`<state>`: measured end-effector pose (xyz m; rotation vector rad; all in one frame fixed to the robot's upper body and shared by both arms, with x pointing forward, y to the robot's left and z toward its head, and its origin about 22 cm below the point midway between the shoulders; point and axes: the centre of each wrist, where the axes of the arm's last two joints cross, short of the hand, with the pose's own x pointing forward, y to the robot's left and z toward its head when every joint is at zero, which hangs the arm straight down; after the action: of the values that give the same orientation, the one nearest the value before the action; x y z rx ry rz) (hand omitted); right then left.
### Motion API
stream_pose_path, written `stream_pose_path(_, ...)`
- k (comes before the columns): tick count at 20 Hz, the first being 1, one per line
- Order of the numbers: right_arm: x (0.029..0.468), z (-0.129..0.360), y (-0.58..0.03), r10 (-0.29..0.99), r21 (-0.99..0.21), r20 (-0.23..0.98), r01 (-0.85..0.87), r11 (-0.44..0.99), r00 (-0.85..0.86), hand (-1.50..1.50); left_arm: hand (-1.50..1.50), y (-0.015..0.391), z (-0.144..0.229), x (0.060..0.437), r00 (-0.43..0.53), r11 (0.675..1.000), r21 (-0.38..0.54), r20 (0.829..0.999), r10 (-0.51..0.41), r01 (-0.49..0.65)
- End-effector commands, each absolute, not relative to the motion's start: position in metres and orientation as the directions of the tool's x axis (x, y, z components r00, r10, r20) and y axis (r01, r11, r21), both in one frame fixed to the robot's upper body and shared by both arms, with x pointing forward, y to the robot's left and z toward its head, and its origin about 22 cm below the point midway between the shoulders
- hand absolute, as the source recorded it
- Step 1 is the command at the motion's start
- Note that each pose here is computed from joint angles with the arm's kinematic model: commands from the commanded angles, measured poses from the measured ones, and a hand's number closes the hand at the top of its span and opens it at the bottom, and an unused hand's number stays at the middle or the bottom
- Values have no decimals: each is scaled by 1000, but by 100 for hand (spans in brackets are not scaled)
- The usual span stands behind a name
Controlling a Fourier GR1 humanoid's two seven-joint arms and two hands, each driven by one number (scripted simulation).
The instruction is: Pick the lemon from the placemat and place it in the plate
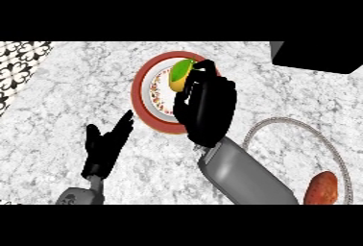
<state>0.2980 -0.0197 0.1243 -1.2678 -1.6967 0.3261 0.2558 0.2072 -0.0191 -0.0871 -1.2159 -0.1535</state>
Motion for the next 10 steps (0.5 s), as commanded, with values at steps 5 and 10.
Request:
stream_pose_path(5, 320, 115, -22, 737, -560, 664, 738, 377, 128, 150, 0, 213, -22, 258, 348, 993, 19, 935, -60, 121)
stream_pose_path(10, 338, 104, -33, 713, -556, 678, 758, 341, 177, 150, 0, 222, -27, 247, 352, 993, 30, 933, -69, 114)
